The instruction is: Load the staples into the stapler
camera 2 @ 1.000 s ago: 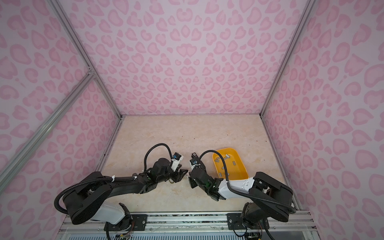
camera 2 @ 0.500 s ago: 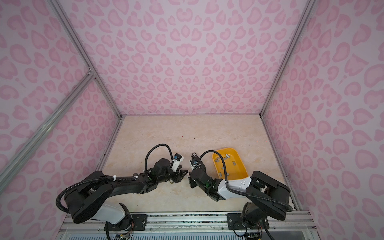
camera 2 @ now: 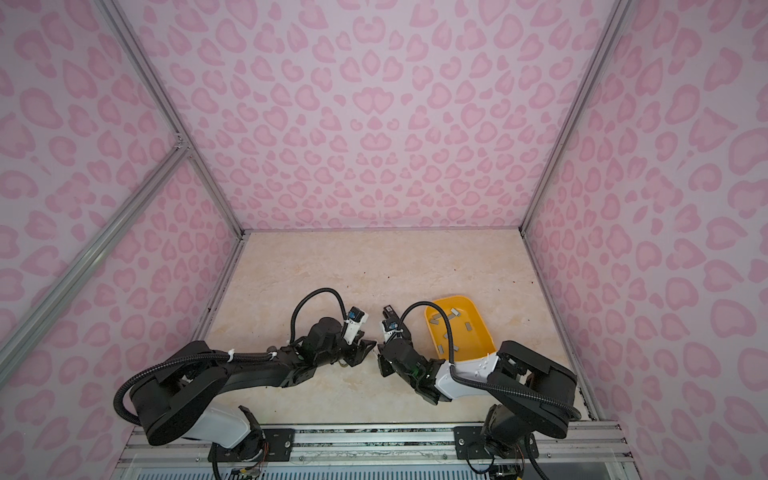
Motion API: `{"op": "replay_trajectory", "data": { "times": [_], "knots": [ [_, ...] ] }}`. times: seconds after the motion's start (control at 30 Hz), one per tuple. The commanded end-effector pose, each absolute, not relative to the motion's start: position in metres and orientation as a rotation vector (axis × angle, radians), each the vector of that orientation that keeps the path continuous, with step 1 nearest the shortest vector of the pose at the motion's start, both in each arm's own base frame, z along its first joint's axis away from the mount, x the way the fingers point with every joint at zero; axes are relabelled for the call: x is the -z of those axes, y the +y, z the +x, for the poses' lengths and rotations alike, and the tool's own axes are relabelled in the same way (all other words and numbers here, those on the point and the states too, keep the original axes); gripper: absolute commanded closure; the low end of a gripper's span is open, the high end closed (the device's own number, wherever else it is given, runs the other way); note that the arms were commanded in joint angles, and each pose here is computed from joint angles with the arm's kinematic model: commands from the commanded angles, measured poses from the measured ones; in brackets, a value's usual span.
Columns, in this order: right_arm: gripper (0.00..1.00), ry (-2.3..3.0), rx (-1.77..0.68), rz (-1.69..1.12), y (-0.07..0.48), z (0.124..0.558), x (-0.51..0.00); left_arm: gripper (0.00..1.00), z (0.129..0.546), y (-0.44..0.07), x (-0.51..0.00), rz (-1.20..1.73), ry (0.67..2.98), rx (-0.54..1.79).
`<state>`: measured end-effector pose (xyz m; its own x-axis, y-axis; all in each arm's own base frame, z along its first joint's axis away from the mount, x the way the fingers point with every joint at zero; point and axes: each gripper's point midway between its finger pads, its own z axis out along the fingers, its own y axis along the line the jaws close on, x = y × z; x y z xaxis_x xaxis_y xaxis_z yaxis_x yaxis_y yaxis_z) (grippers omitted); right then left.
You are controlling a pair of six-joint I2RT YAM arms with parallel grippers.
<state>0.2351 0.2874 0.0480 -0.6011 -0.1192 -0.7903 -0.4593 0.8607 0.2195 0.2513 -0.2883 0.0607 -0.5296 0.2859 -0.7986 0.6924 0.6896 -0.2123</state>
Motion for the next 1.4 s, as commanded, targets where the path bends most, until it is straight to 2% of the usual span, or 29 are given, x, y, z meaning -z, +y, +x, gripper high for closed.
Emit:
{"op": "replay_trajectory", "data": {
  "times": [0.0,1.37],
  "knots": [
    [0.8,2.285,-0.422,-0.451,0.269,0.225,-0.021,0.45,0.256,-0.294,-0.069,0.752,2.076,0.682],
    [0.83,2.324,-0.32,-0.421,0.254,0.211,0.022,0.47,0.255,-0.289,-0.055,0.749,2.067,0.64]
  ]
}}
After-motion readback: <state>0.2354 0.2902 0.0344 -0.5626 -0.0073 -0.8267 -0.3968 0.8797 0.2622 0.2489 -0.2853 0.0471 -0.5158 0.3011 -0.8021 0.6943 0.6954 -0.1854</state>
